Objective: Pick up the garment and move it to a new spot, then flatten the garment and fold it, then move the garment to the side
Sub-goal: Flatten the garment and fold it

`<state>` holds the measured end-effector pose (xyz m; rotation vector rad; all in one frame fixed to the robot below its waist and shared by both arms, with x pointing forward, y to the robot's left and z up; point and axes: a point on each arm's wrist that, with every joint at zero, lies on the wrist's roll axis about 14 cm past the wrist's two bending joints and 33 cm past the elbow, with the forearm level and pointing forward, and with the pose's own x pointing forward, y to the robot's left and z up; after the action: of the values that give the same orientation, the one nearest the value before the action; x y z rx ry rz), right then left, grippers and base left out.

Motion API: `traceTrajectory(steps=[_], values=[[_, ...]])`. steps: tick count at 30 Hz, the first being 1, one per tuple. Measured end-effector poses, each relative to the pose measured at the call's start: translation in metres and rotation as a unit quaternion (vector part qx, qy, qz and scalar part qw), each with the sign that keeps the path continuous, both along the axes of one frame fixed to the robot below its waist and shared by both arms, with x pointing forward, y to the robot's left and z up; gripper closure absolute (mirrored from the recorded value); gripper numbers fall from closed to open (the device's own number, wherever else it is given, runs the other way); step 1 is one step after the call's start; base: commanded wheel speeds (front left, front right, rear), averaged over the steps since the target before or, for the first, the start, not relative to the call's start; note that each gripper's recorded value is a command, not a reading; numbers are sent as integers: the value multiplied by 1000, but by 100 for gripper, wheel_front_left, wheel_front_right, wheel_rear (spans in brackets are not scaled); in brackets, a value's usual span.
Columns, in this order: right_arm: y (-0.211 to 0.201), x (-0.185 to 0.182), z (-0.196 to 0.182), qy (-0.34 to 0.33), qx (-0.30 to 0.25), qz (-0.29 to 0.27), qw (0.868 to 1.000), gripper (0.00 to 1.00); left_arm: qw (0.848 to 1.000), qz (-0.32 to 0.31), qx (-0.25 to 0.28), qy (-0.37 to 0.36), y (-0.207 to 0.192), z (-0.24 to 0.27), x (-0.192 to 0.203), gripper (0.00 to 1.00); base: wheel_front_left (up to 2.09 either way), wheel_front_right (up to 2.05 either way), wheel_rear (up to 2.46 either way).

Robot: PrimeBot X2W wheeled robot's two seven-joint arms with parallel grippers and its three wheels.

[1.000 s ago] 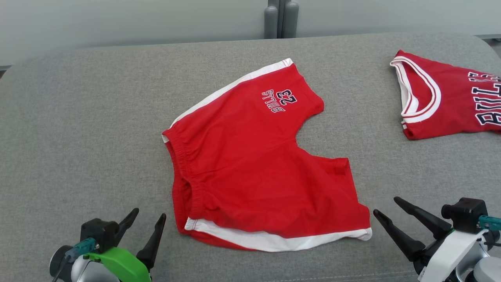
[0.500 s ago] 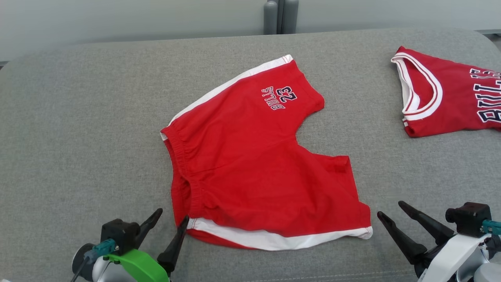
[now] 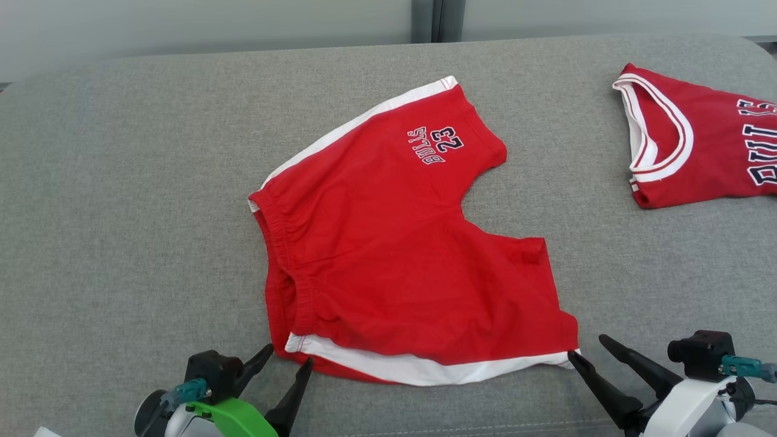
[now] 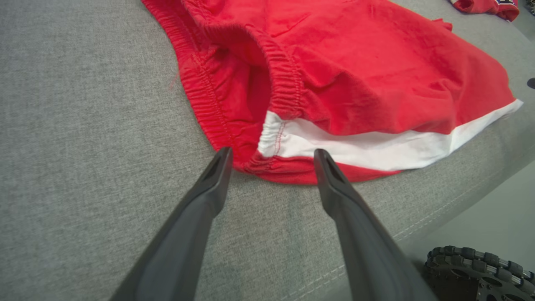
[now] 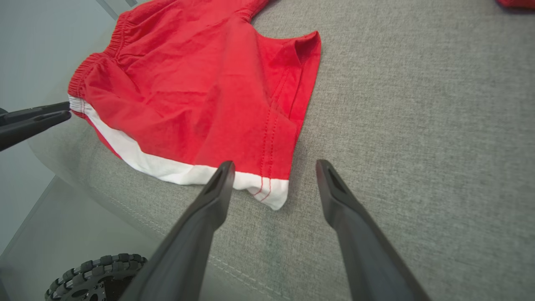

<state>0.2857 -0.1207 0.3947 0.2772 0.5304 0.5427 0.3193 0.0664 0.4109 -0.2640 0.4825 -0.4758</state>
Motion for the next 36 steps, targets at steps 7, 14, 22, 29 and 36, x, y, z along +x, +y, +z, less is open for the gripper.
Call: traceTrajectory(steps=[7, 14, 22, 29, 36], values=[[1, -2, -9, 15, -4, -1, 1000, 0, 1000, 3, 5, 7, 2, -5, -1, 0, 0, 0, 0], [-2, 2, -15, 22, -14, -10, 1000, 0, 1000, 4, 4, 12, 1, -7, 0, 0, 0, 0, 0], [0, -4, -26, 49, -17, -11, 999, 0, 1000, 4, 1, 12, -2, -6, 0, 0, 0, 0, 0], [8, -1, -26, 52, -10, -8, 999, 0, 1000, 4, 3, 10, -2, -6, 0, 0, 0, 0, 0], [8, -5, -31, 64, -13, -7, 998, 0, 1000, 5, -2, -15, -4, 4, 8, 0, 0, 0, 0]])
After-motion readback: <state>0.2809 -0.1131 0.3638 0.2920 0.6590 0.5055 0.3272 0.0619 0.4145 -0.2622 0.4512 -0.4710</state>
